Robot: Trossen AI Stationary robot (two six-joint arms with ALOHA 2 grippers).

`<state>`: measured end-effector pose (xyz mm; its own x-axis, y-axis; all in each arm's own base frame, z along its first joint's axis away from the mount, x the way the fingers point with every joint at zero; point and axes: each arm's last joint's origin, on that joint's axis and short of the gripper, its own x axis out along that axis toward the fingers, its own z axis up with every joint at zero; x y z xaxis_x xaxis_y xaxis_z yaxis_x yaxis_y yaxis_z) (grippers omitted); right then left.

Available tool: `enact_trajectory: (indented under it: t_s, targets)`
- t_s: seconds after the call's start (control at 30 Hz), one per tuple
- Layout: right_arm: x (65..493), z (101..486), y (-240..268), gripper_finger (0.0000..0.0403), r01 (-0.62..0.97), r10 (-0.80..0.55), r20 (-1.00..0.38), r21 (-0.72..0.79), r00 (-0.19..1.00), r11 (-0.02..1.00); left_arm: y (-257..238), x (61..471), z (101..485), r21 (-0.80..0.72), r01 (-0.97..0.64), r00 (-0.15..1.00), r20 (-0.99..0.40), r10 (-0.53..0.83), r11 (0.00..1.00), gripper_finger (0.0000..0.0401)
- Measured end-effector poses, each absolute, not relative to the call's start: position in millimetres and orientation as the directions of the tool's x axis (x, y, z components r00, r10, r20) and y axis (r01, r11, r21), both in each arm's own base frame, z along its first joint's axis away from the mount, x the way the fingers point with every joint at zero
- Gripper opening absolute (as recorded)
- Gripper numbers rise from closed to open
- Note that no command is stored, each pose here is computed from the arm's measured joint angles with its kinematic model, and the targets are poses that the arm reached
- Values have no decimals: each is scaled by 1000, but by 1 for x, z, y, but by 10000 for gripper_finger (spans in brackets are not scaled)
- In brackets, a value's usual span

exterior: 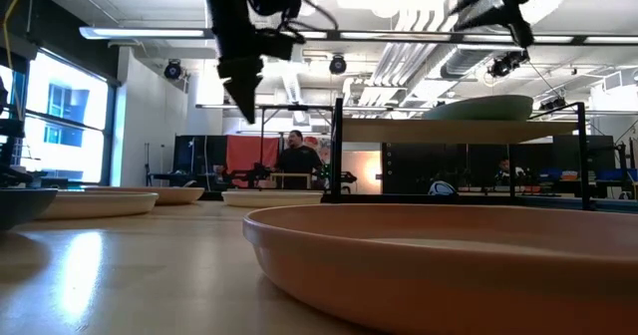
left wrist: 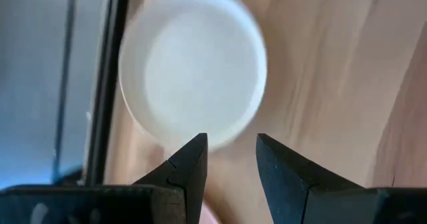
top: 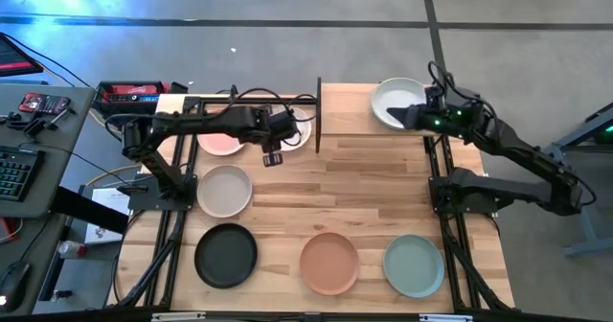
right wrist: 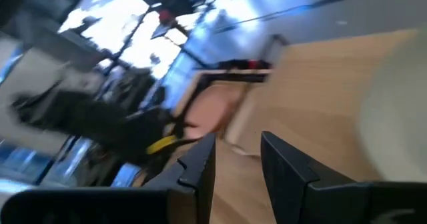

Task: Place and stack plates onto a shelf
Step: Stack the light pink plate on top of the light gray plate on the shelf

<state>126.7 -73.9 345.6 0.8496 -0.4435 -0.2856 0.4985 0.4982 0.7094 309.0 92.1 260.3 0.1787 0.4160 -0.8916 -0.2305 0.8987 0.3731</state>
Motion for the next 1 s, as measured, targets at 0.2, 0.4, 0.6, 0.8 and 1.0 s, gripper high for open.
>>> enact_trajectory:
  t_s: [0.2, 0.4, 0.6, 0.8, 1.0]
  targets:
    - [135, 348, -69, 101, 440, -383, -251, 698, 889, 565, 110, 292, 240, 275, -388, 96, -937, 335, 880, 117]
    - [137, 347, -66, 101, 437, -359, -268, 695, 894, 570, 124, 274, 218, 252, -513, 5, -955, 297, 820, 117]
    - [137, 347, -66, 101, 436, -358, -267, 695, 895, 571, 131, 260, 202, 245, -608, -52, -962, 270, 755, 117]
    - [137, 347, -66, 101, 436, -358, -268, 695, 895, 571, 134, 249, 188, 254, -637, -95, -963, 253, 728, 117]
    - [137, 347, -66, 101, 437, -358, -267, 690, 895, 577, 138, 243, 177, 256, -657, -100, -962, 254, 710, 117]
